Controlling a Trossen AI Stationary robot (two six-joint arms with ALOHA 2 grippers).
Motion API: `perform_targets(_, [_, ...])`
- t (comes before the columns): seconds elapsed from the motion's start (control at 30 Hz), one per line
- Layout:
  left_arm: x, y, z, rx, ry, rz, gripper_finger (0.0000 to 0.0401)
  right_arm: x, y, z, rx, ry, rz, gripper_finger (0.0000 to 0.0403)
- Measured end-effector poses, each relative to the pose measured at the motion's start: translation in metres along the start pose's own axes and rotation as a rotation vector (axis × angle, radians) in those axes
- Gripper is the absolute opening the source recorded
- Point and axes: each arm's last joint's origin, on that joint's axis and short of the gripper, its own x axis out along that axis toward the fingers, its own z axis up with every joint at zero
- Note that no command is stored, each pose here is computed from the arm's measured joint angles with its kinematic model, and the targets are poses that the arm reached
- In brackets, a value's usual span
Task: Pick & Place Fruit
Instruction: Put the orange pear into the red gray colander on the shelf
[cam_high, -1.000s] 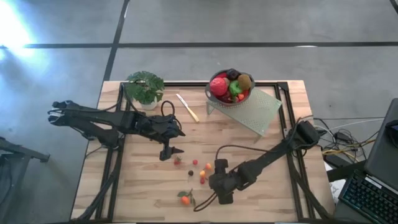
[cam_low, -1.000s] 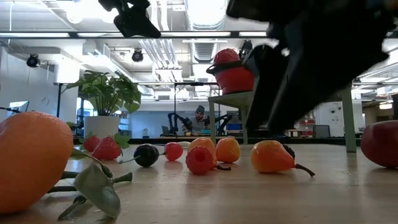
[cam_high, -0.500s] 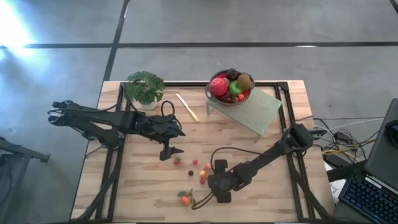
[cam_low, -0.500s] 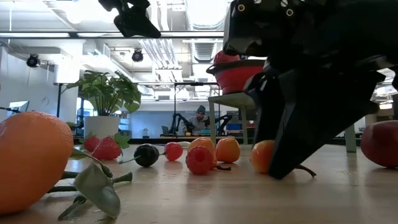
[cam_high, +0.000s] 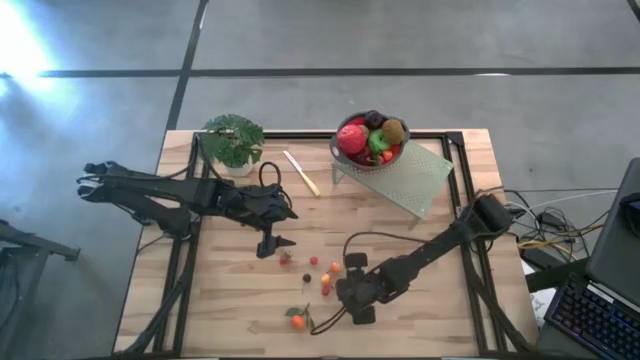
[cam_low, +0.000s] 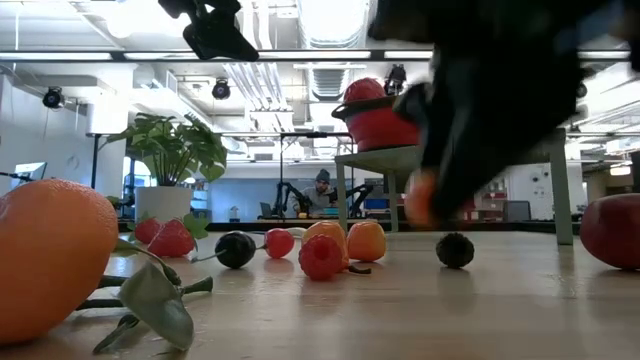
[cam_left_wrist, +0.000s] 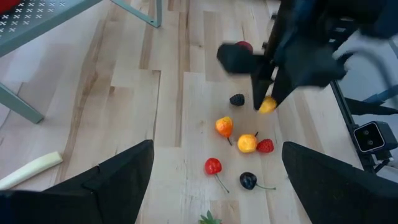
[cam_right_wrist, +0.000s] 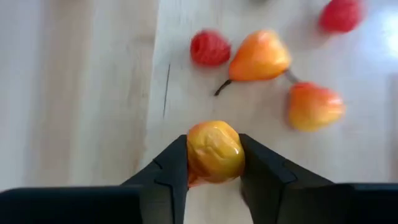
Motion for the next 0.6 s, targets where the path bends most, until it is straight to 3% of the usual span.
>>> perform_targets(0.17, [0.0, 0.0, 0.0, 0.0, 0.0, 0.0, 0.036, -0.049, -0.012, 0.007, -0.003, -0.065, -0.033, 0.0128])
perform_targets(0.3, [0.0, 0.0, 0.0, 0.0, 0.001, 0.0, 0.036, -0.094, -0.033, 0.009, 0.016, -0.127, -0.129, 0.012])
perform_targets(0.47, [0.0, 0.0, 0.0, 0.0, 0.0, 0.0, 0.036, -0.146, -0.068, 0.01, 0.06, -0.242, -0.27, 0.0112])
perform_targets(0.6, [0.0, 0.0, 0.0, 0.0, 0.0, 0.0, 0.036, -0.176, -0.105, 0.012, 0.11, -0.313, -0.312, 0.0126])
